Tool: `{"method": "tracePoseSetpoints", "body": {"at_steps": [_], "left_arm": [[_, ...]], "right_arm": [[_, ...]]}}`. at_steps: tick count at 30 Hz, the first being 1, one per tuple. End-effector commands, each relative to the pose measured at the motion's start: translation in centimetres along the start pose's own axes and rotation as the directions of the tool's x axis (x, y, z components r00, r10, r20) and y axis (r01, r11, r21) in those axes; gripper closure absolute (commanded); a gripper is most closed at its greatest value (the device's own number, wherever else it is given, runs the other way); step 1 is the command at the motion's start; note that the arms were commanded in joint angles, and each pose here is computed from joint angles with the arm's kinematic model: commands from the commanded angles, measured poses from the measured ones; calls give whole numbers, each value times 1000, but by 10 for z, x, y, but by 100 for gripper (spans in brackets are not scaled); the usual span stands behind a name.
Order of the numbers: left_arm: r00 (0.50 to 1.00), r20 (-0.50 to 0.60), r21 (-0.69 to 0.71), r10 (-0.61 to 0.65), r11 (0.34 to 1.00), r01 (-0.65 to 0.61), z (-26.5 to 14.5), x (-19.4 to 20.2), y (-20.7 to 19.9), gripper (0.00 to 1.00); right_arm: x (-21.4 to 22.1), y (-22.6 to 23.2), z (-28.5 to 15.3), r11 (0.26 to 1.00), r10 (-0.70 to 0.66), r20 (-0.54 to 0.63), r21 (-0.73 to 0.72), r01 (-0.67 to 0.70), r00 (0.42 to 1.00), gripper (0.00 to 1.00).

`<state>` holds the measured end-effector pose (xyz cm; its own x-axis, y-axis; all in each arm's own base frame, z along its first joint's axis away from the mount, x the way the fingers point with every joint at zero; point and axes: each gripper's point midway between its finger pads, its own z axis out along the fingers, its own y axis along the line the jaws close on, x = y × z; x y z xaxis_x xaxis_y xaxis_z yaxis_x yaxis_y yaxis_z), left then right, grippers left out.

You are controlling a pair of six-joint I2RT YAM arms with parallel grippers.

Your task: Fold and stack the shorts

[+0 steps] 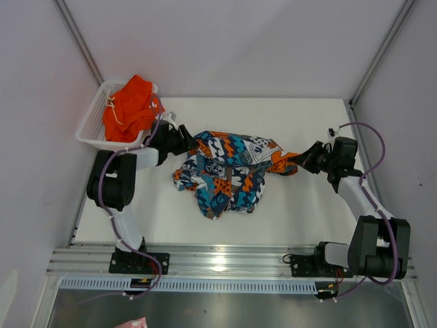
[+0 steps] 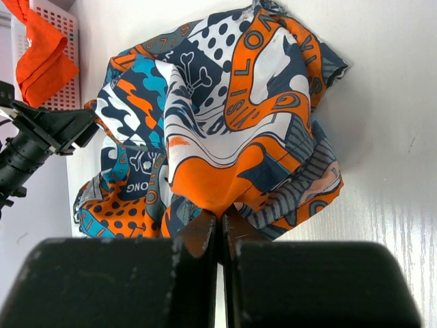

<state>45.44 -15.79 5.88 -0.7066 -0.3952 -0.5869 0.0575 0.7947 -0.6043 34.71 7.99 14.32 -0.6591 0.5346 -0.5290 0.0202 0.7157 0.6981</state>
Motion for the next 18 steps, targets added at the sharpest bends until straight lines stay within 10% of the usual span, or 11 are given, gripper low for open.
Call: {"method": "tracePoseSetpoints", "body": {"at_steps": [1,11,18], "left_arm": [[996,83,68,14,998,-19,4,-33,-18,43],[988,139,122,70,989,-87,1,-46,-30,88],[995,99,45,32,998,-37,-14,-43,-26,97]], "right_arm": [[-17,13,0,998,-35,40,-42,36,999,100],[-16,13,2,998,-26,31,-47,28,999,100],[-20,14,3,999,-19,40,-46,21,999,100]]}}
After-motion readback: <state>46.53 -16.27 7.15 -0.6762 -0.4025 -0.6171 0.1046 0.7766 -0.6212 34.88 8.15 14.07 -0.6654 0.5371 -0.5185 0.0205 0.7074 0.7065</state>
